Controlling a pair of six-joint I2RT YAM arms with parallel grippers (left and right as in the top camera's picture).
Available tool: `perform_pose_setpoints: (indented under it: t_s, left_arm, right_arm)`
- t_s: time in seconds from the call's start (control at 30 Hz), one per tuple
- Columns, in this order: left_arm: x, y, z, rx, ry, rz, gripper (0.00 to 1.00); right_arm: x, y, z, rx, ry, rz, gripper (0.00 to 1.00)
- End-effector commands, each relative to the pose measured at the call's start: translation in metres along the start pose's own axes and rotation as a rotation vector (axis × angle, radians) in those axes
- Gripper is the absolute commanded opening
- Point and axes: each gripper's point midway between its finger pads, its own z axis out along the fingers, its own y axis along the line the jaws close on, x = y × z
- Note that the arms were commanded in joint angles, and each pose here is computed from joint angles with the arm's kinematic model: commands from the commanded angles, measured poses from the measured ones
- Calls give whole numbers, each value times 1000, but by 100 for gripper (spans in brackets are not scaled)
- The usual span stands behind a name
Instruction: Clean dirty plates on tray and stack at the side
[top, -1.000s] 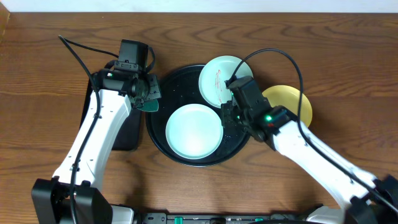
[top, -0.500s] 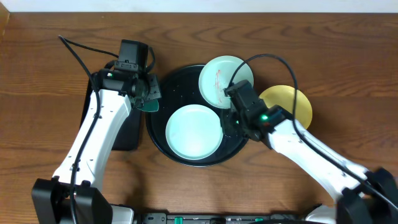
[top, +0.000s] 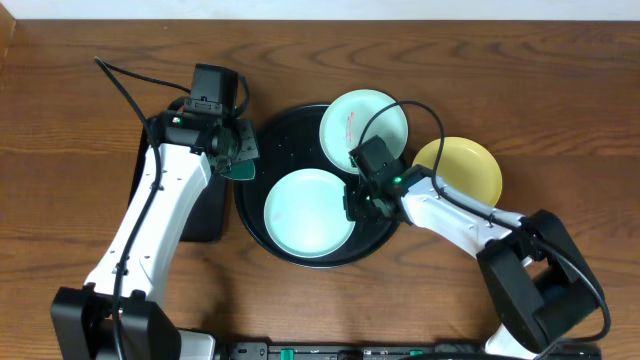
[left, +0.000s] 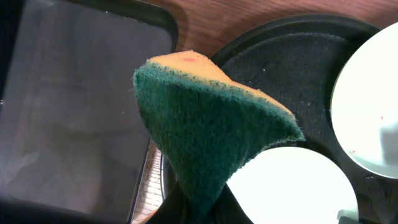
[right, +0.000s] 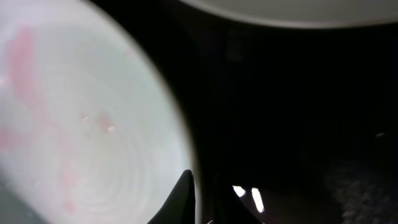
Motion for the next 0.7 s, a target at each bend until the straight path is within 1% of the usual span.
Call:
perform_pose_setpoints:
  t_s: [0.0, 0.2, 0.3, 0.43, 0.67]
  left_arm:
    - [-4, -2, -3, 10, -9, -7, 7]
    - [-4, -2, -3, 10, -9, -7, 7]
    - [-4, -2, -3, 10, -9, -7, 8]
    - [-4, -2, -3, 10, -9, -7, 7]
    - [-4, -2, -3, 10, -9, -7, 7]
  right_arm:
    - [-5, -3, 3, -19, 11, 52, 1]
    - [-6, 1, 1, -37, 10, 46, 1]
    - [-11, 14, -10, -91, -3, -14, 1]
    - [-25, 23, -40, -99, -96, -78, 1]
    - [-48, 15, -104, 39, -317, -189, 1]
